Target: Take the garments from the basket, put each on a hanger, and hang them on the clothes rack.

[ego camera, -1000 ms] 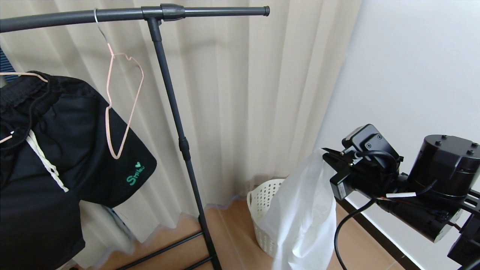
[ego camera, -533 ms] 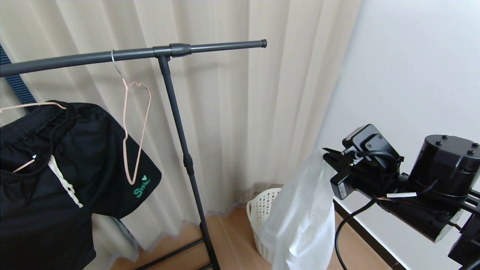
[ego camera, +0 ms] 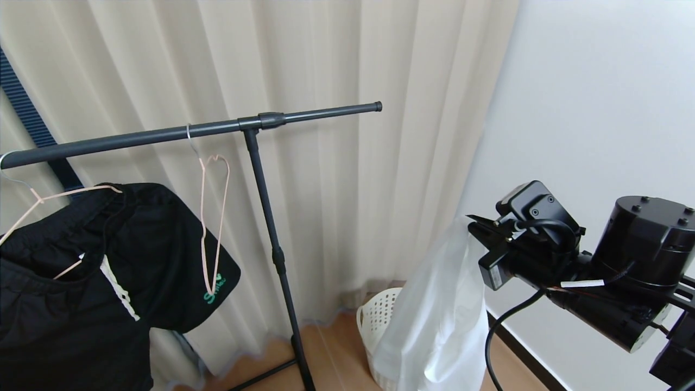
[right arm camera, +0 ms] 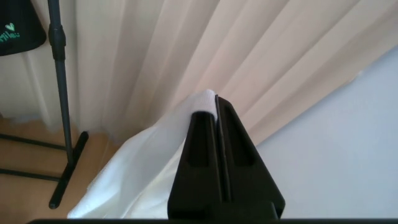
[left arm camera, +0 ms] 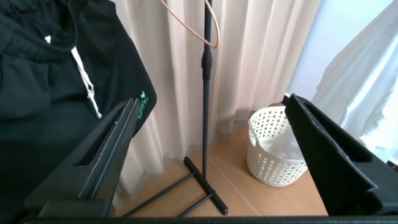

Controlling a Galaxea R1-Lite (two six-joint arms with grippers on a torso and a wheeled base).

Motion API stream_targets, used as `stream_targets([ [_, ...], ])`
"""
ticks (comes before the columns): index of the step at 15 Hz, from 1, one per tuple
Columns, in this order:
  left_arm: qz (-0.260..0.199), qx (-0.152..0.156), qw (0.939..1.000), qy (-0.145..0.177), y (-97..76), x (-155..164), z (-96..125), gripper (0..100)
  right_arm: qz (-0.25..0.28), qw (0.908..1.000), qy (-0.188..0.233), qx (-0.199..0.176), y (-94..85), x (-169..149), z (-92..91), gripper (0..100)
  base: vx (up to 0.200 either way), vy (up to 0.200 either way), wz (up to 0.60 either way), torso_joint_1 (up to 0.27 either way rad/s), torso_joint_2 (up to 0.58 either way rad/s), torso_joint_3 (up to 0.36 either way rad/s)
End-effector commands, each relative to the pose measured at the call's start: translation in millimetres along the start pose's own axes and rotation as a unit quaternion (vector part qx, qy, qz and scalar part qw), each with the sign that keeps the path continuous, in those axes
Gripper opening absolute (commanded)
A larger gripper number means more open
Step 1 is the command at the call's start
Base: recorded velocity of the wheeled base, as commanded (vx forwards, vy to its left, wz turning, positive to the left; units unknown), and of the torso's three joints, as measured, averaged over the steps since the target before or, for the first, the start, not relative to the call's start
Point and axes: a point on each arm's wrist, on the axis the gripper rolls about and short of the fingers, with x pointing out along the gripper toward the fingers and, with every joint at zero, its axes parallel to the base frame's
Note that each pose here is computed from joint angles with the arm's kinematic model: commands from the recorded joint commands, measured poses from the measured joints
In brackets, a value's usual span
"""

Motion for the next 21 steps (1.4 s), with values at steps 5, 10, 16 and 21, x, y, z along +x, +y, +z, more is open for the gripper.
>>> stream_targets([
  [5,0.000,0.000,1.0000,0.000,0.0,0.1,0.0,100,0.000,1.0000,0.000,-0.001,-0.1,-0.6,-0.1,0,0.000,0.000,0.00,0.170,-0.37,-0.209],
  [10,0.001,0.000,1.0000,0.000,0.1,0.1,0.0,100,-0.002,1.0000,-0.004,0.001,-0.9,-1.6,1.6,0,0.000,0.000,0.00,0.168,-0.36,-0.193],
  [16,0.002,0.000,1.0000,0.001,0.1,0.2,-0.4,100,0.001,1.0000,0.000,-0.002,-0.2,-1.9,-0.2,0,0.000,0.000,0.00,0.119,-0.26,-0.136],
  [21,0.002,0.000,1.0000,0.001,0.1,0.2,-0.4,100,0.002,1.0000,0.000,-0.005,-0.1,-3.0,-0.7,0,0.000,0.000,0.48,0.005,0.00,0.002],
])
